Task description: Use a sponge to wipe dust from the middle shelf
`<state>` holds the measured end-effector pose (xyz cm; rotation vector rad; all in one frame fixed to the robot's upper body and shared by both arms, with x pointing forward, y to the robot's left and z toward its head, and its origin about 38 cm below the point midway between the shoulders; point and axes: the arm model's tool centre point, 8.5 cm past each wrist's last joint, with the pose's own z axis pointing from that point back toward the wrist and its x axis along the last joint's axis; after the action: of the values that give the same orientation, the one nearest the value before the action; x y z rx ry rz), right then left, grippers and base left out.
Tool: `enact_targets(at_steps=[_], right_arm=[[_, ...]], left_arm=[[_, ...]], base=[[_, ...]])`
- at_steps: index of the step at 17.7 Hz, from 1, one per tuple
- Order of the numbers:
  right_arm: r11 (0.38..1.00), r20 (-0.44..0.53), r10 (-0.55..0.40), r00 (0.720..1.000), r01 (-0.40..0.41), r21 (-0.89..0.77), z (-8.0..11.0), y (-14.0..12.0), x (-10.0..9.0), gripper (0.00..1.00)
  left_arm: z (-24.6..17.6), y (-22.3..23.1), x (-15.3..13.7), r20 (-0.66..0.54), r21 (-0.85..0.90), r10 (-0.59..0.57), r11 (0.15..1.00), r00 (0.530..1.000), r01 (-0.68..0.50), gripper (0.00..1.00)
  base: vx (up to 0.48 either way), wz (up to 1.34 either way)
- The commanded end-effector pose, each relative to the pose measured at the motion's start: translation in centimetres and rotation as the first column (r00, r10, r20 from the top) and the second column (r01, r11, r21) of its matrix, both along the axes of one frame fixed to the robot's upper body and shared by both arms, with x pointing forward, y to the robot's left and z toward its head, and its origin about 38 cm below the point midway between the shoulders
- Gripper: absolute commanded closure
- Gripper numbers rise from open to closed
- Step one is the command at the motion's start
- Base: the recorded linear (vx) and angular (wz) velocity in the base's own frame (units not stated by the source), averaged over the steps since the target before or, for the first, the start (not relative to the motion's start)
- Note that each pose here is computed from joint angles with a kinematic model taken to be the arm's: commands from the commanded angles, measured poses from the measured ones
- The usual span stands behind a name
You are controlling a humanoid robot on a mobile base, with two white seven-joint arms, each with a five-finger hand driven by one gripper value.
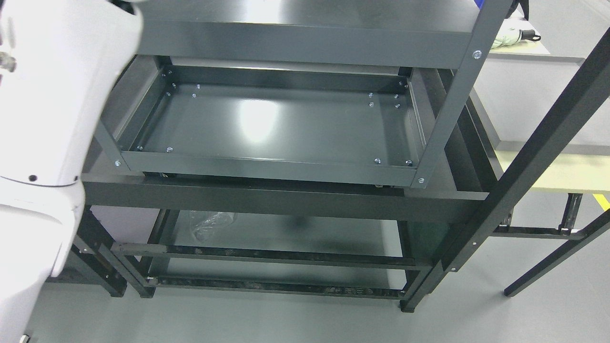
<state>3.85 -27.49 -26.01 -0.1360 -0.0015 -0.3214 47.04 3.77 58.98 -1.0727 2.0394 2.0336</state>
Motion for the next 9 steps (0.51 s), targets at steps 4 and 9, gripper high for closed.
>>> enact_targets(at_steps=[4, 9], right_arm=[[1.000, 0.017, 0.000, 1.000, 0.000, -0.020, 0.1, -1.2, 0.6, 0.00], [1.000, 0.017, 0.000, 1.000, 0.000, -0.020, 0.1, -1.2, 0.6, 0.00]], left_arm=[[-7.5, -9.3, -0.9, -0.067, 0.327, -0.043, 0.943, 0.997, 0.062, 1.00], [-4.0, -2.5, 0.4, -0.023, 0.341, 0.023, 0.940, 0.999, -0.014, 1.00]], base=[[0.000, 0.00], [0.000, 0.00]])
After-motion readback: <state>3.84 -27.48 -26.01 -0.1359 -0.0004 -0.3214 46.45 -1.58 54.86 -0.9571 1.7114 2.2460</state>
